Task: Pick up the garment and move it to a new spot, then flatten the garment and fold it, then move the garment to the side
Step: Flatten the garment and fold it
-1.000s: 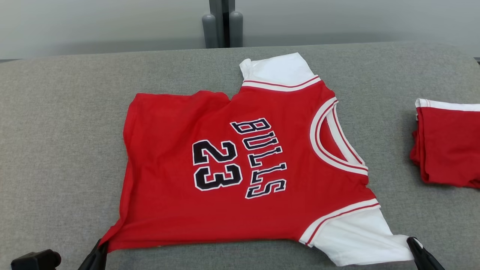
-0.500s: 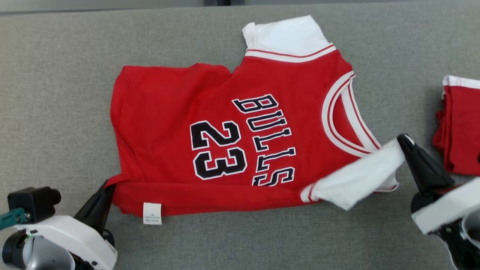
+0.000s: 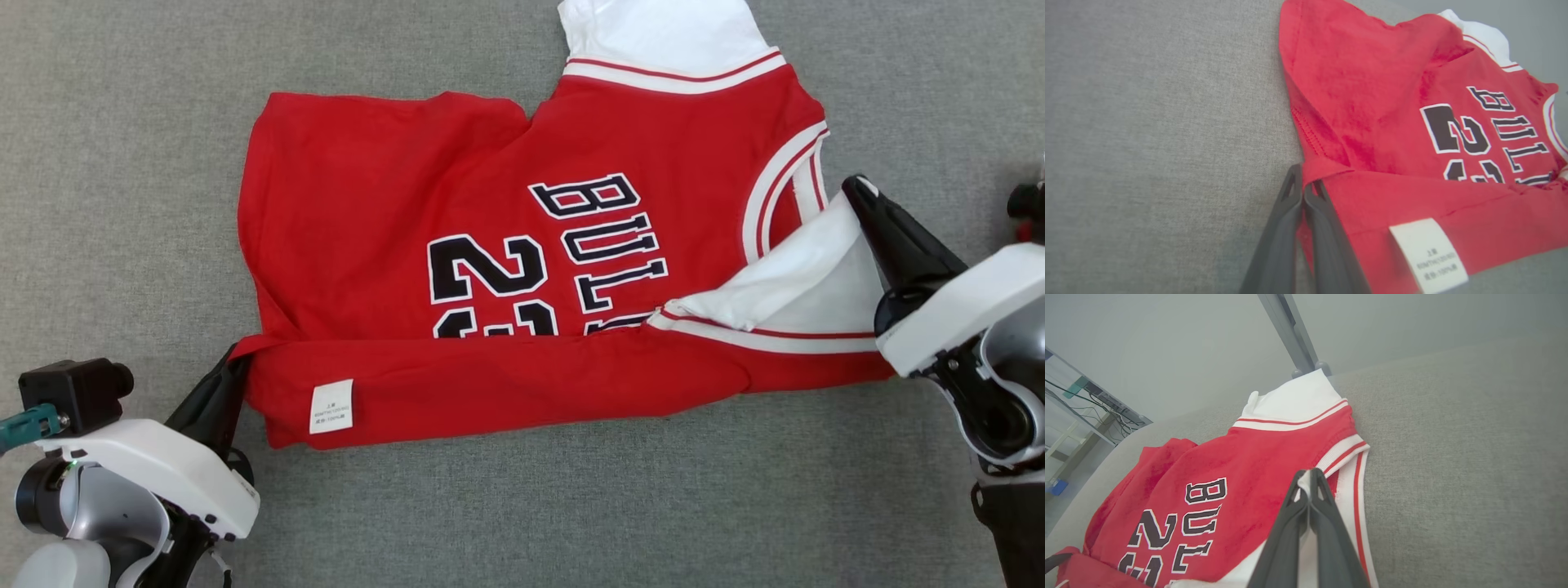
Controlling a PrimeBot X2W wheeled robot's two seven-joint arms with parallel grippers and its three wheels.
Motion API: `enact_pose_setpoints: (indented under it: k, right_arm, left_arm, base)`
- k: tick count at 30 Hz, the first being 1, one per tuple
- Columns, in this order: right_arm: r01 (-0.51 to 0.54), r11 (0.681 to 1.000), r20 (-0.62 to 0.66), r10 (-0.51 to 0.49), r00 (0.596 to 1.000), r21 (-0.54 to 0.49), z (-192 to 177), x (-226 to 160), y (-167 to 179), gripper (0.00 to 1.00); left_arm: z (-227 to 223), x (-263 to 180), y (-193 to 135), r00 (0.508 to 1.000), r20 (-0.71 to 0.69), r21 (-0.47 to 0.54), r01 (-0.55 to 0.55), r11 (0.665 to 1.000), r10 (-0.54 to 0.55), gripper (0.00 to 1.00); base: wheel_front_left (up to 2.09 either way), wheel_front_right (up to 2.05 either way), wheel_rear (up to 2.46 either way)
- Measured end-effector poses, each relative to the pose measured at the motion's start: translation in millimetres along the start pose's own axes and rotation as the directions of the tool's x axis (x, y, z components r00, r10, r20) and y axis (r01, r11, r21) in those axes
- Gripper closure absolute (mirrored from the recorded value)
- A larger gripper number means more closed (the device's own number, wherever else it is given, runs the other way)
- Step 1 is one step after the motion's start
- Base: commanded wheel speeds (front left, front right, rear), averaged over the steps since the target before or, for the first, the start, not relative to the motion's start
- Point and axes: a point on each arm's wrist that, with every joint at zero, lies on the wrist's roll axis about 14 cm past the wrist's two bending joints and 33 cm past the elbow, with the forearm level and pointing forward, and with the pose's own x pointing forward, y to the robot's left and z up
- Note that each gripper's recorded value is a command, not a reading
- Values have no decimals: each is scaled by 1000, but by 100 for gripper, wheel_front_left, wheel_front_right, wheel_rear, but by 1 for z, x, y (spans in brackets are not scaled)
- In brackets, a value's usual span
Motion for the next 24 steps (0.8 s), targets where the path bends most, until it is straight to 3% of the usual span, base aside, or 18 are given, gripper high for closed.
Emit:
enact_pose_setpoints:
  k: [2, 3, 4, 5, 6, 7, 11, 16, 24]
  right_arm:
    - [-17, 1000, 2, 17, 1000, 14, 0, 7, 3, 100]
    - [-27, 999, 6, 27, 1000, 26, 1, 10, 6, 64]
    - [-37, 998, 23, 35, 999, 50, 3, 13, 8, 0]
    - [-39, 998, 27, 38, 999, 54, 3, 15, 8, 0]
    - [-40, 998, 36, 38, 999, 54, 5, 16, 8, 0]
    - [-41, 997, 47, 38, 998, 63, 6, 17, 7, 0]
    - [-31, 997, 99, 23, 995, 74, 13, 15, 3, 0]
    - [14, 999, 265, -26, 964, 46, 36, -3, -8, 0]
    - [98, 990, 494, -36, 869, -101, 62, -49, -7, 0]
  left_arm:
    - [0, 3, 1, 1000, 3, -3, -1, 1000, 1, 100]
    - [1, 4, 2, 1000, 8, -5, -4, 1000, 4, 100]
    - [1, 4, 3, 1000, 14, -9, -7, 1000, 7, 78]
    - [0, 5, 3, 1000, 18, -14, -7, 1000, 7, 78]
    - [3, 6, 0, 999, 35, -22, 0, 1000, 1, 57]
    - [6, 7, -2, 998, 58, -32, 3, 999, -1, 0]
    - [13, 8, -4, 993, 116, -54, 2, 999, 4, 0]
    - [43, 4, -8, 956, 291, -57, -8, 998, 24, 0]
    - [100, -16, -34, 798, 603, 41, -24, 999, -5, 0]
  base:
    - [0, 0, 0]
    - [0, 0, 0]
    - [0, 0, 0]
    - [0, 0, 0]
    - [0, 0, 0]
    - [0, 0, 0]
    - [0, 0, 0]
    - [0, 0, 0]
    - [0, 0, 0]
